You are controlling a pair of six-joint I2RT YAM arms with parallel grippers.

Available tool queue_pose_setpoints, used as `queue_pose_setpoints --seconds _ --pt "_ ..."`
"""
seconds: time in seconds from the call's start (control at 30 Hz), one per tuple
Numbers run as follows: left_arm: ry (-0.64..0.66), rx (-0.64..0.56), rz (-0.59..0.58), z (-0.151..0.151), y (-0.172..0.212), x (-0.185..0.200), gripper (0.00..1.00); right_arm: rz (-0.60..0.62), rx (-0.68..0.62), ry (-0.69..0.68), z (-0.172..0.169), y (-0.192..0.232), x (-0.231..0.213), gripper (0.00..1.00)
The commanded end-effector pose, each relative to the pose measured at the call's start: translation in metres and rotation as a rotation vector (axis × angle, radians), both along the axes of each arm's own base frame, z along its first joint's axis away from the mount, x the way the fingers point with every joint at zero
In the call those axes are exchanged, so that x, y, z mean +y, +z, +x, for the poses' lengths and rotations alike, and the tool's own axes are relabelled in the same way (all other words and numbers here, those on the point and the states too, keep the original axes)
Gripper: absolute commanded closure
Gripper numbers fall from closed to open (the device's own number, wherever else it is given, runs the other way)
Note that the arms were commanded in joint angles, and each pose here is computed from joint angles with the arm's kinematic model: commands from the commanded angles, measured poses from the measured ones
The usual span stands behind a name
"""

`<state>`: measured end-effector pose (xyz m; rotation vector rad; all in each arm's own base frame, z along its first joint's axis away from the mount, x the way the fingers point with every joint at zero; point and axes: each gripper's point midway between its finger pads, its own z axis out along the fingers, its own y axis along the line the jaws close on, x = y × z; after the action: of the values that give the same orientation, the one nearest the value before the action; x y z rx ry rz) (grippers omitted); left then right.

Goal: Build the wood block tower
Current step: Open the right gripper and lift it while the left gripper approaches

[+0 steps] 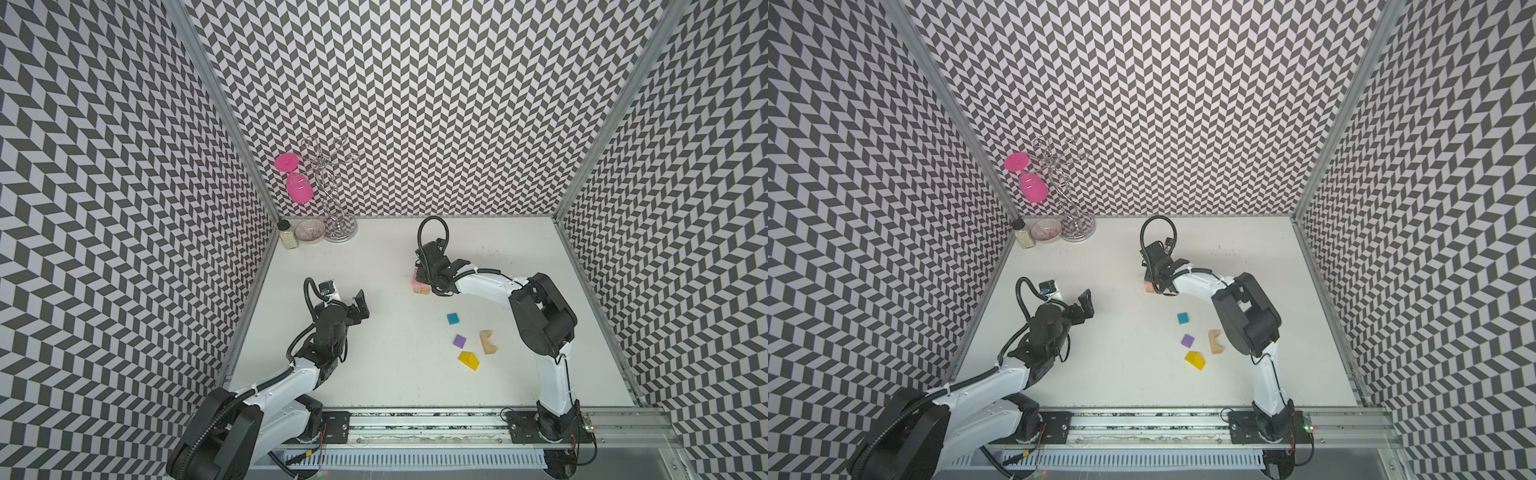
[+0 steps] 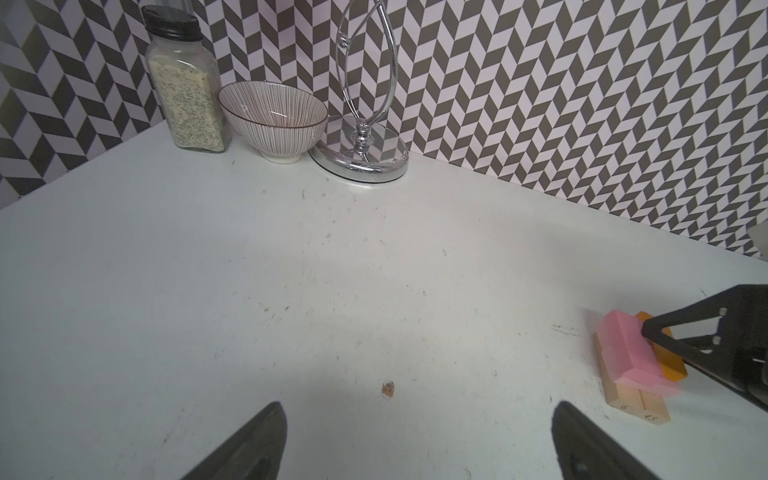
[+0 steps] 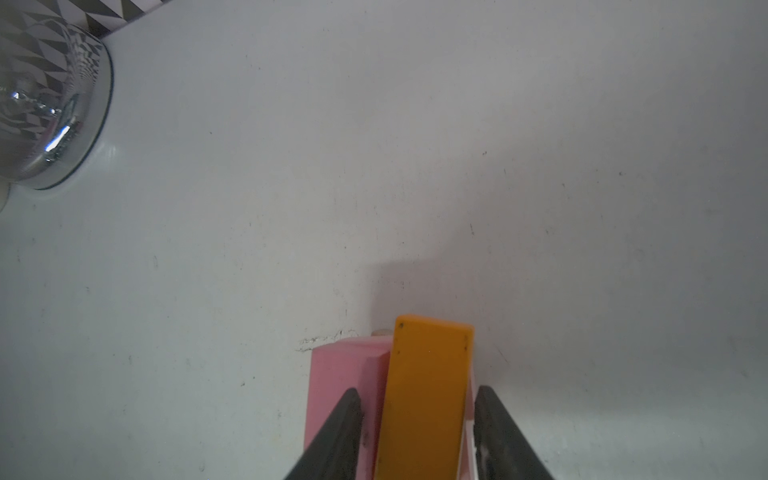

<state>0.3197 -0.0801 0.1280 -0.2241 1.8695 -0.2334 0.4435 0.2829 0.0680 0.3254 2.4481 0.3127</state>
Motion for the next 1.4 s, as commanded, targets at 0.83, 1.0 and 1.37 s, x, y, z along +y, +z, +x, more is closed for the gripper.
queue_pose_setpoints --seconds 0.83,1.0,1.37 --pt "-0.414 0.170 -0.126 0.051 -0.025 -0.138 0.00 -0.039 -0.042 -0.008 0.073 0.016 -0.025 0.68" --pt "-0.420 0.205 -0.114 0.058 -0.036 -0.145 0.00 -0.036 -0.018 0.015 0.070 0.005 -0.022 0.69" --pt "-0.432 0.246 -0.109 0.064 -0.051 -0.152 0.00 -0.031 0.006 0.044 0.058 -0.009 -0.015 0.71"
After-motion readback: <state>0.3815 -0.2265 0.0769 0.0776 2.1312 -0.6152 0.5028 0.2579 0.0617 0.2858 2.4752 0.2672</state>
